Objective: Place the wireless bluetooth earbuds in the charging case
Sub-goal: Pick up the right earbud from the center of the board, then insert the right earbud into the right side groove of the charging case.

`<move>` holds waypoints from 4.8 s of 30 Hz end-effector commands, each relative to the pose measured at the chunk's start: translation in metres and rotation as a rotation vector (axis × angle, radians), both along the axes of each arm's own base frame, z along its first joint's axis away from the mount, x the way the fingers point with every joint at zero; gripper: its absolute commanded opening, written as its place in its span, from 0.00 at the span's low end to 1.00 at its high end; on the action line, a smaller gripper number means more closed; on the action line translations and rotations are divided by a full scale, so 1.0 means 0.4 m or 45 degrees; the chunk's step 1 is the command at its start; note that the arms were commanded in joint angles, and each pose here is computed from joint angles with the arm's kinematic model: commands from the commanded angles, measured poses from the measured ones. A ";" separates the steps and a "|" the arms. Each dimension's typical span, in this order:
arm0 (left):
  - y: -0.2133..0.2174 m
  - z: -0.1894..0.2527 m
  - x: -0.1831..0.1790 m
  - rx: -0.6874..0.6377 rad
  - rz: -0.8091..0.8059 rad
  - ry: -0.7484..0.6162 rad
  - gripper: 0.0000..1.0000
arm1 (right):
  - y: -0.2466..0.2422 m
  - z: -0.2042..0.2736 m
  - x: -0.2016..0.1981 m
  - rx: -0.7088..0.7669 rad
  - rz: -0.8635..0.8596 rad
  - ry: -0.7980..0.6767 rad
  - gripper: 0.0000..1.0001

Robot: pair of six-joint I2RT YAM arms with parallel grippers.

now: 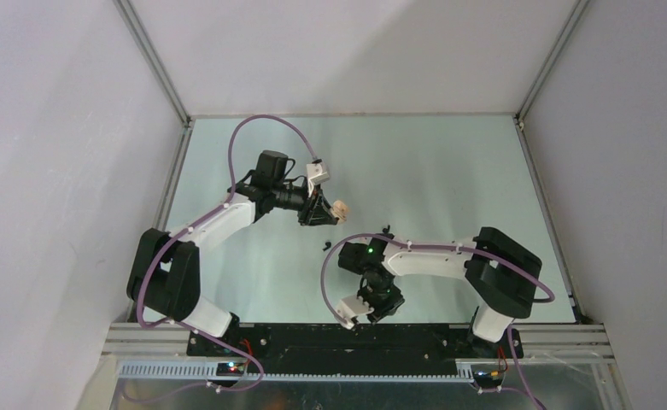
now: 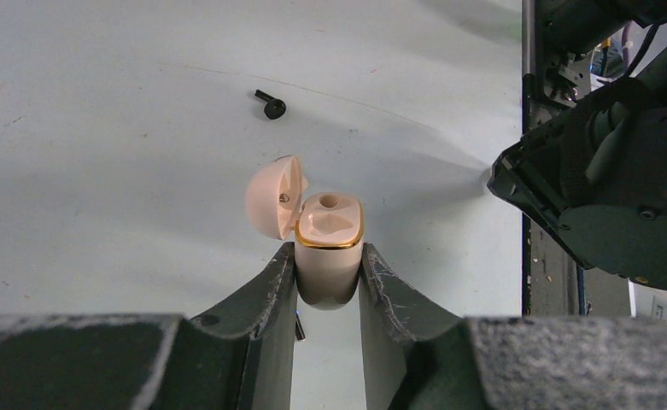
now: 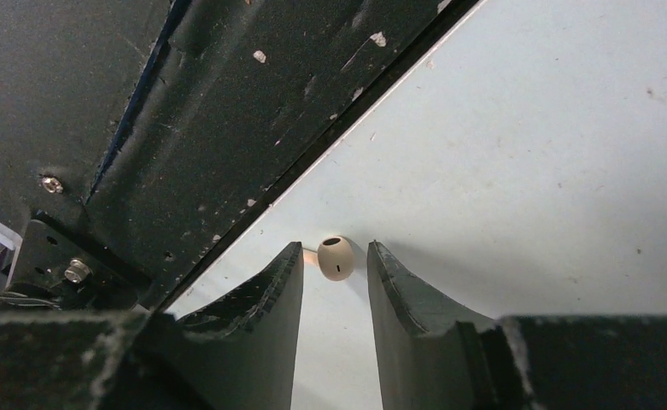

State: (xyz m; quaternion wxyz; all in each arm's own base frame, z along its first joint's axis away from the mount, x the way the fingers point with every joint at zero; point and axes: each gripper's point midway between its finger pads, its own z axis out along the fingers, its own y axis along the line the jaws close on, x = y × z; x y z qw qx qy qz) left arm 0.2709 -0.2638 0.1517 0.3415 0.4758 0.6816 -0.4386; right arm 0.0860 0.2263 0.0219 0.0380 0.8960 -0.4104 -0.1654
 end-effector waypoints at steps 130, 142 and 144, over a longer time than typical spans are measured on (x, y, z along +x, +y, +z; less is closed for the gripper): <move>-0.048 0.170 -0.055 -0.375 -0.097 0.147 0.00 | 0.203 0.570 0.452 1.175 -1.046 -1.009 0.02; -0.048 0.162 -0.050 -0.356 -0.088 0.146 0.00 | 0.209 0.558 0.430 1.160 -1.015 -0.962 0.02; -0.048 0.164 -0.051 -0.357 -0.089 0.143 0.00 | 0.211 0.548 0.425 1.145 -1.003 -0.947 0.02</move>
